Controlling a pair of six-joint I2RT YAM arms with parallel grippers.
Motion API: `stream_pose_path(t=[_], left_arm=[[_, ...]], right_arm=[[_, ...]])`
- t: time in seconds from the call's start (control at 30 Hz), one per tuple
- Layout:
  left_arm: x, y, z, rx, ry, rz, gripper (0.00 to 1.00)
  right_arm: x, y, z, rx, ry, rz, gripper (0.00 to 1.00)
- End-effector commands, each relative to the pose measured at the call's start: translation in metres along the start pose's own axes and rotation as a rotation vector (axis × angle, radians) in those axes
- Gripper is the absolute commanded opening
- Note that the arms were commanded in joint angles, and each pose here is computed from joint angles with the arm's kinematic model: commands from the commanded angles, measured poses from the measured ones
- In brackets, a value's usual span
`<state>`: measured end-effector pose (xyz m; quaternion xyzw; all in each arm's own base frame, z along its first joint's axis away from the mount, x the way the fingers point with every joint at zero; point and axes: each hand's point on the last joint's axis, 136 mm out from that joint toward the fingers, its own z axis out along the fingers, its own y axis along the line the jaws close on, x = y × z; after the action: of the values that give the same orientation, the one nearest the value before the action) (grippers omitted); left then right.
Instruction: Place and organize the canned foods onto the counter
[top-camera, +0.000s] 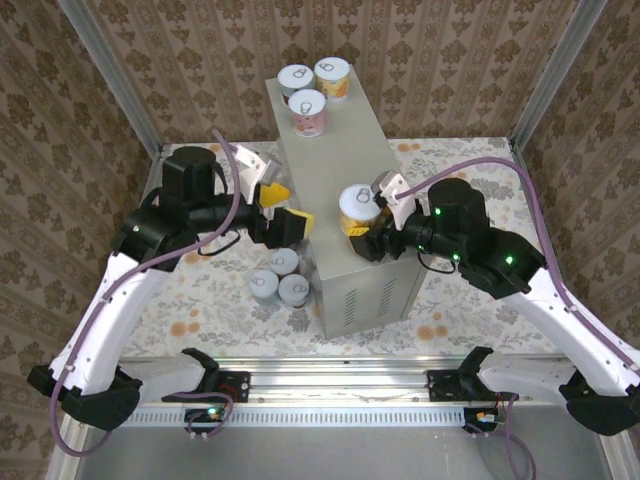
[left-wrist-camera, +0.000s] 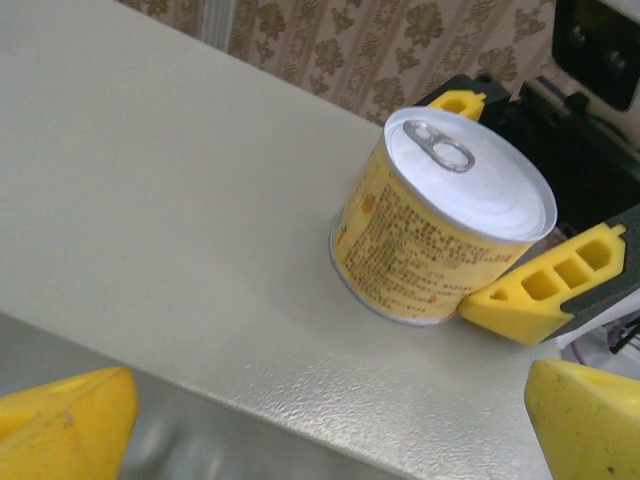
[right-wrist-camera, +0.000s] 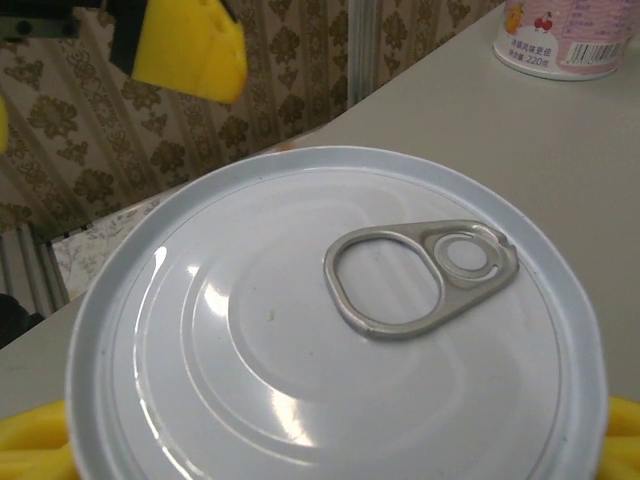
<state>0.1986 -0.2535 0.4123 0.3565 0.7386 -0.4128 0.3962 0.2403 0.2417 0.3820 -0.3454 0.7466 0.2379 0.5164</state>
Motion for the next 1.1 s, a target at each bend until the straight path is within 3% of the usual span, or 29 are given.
stream_pose_path(t=[0.0, 0.3, 0.7, 1.07], left_arm=[[0.001, 0.014, -0.008, -0.098, -0.021, 0.033, 1.00], [0.017, 0.037, -0.017, -0.243, -0.016, 0.047, 1.00], [0.027, 0.040, -0.021, -0.265, -0.019, 0.018, 1.00], [0.029, 0.042, -0.021, -0.280, -0.024, 0.006, 1.00]], right_arm=[[-0.015, -0.017, 0.010, 0.059, -0.012, 0.008, 0.75], [-0.044, -0.091, 0.061, 0.209, -0.014, 0.050, 0.71], [-0.040, -0.171, 0.136, 0.332, 0.065, 0.051, 0.71], [-0.046, -0.204, 0.149, 0.384, 0.066, 0.065, 0.71]])
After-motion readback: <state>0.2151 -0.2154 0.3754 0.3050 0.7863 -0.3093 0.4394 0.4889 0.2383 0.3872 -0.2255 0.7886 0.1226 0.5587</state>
